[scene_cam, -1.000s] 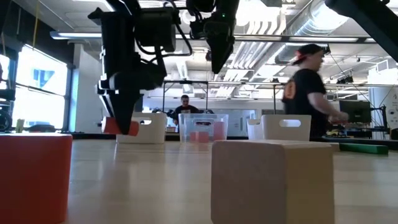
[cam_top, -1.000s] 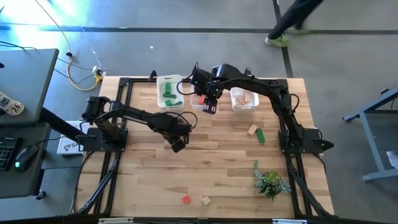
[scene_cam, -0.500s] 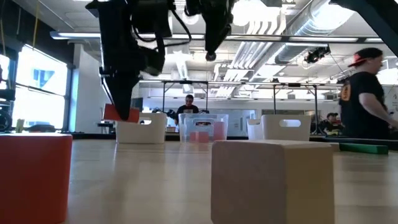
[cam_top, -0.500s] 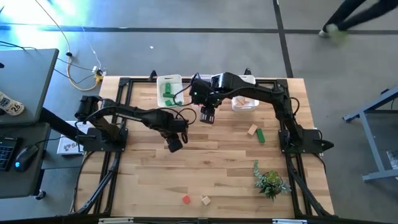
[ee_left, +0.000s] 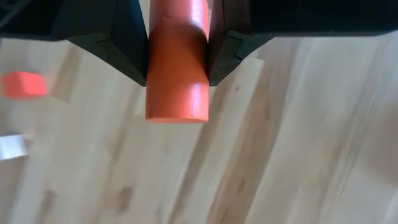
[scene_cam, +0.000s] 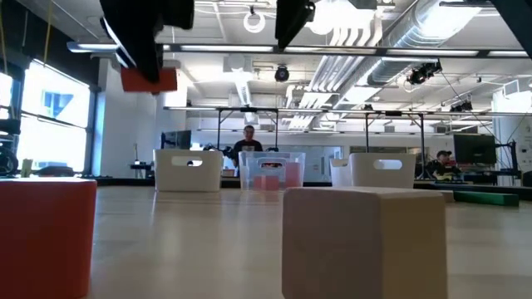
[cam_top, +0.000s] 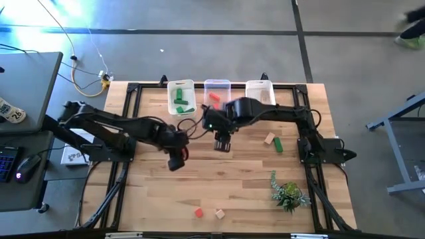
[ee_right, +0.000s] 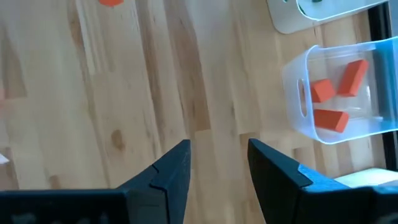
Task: Sort & place blocks by color
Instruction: Put the orange block into the transparent bin
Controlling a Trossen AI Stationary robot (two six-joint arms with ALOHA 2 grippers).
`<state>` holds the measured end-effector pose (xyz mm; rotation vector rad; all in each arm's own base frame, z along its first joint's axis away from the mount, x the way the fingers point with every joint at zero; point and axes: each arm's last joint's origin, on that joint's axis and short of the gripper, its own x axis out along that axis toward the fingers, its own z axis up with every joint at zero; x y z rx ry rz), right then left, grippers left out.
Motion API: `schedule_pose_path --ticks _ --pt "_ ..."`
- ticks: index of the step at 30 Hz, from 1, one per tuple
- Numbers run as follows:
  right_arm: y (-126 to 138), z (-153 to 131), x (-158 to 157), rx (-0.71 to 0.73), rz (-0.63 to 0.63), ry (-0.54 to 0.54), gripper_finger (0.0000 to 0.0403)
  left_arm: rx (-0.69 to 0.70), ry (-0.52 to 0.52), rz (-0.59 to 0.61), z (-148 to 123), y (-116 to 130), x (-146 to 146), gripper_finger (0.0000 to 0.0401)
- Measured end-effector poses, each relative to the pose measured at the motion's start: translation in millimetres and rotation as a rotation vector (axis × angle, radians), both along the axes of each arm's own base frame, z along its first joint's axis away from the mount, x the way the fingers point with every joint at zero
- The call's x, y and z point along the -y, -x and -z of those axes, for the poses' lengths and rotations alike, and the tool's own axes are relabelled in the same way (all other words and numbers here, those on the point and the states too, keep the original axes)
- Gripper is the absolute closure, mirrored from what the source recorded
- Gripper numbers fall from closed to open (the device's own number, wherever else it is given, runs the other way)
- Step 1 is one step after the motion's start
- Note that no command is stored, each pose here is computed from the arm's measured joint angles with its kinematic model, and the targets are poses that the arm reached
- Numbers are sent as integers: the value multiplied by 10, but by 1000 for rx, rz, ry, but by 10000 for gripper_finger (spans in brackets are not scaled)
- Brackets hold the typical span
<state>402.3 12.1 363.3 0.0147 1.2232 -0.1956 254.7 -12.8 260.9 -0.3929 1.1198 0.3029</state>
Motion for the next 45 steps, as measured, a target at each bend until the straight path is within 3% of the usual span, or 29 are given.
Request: schedule_pose_path --ticks 8,18,30,40,45 --pt "11 -12 -439 57 57 -19 256 125 18 82 -268 216 223 295" --pt "-45 -81 -905 233 84 -126 256 251 22 263 -419 326 542 294" --pt "-164 -176 -1118 403 -69 -199 254 369 41 395 -494 331 816 293" --pt "-247 -283 -1208 548 -220 -159 184 469 4 412 -560 287 864 293" --pt "-260 -300 -1210 569 -229 -160 174 538 -33 420 -610 235 840 294"
